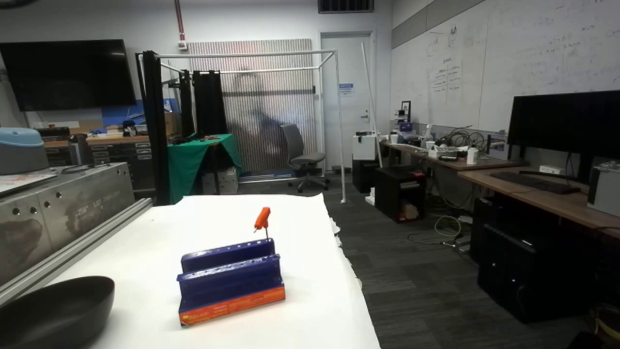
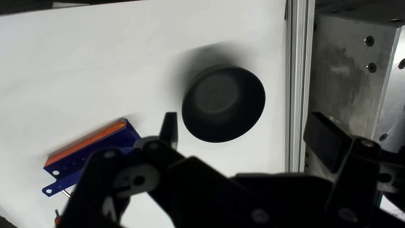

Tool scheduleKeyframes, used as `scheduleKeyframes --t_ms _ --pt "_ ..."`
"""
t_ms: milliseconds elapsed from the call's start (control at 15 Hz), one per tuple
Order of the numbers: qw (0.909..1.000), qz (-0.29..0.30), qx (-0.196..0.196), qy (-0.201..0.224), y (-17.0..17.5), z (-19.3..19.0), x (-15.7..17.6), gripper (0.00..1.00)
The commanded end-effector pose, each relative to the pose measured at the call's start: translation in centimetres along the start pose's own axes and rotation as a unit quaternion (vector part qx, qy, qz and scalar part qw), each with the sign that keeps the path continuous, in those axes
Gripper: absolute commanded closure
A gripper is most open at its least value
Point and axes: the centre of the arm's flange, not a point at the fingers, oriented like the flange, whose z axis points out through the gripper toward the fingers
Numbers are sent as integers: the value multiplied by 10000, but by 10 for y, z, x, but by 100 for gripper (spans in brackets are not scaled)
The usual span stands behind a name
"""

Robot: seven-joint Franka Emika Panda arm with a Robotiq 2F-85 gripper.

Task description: Put the wrench in the black bowl

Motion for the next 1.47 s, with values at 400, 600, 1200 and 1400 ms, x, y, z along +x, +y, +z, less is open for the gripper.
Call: scheduleKeyframes --t_ms 400,600,1200,1400 --pt "10000 0 0 0 0 0 0 0" --pt "10000 0 0 0 0 0 0 0" --pt "10000 0 0 0 0 0 0 0" --pt "9999 14 -113 94 -7 0 14 0"
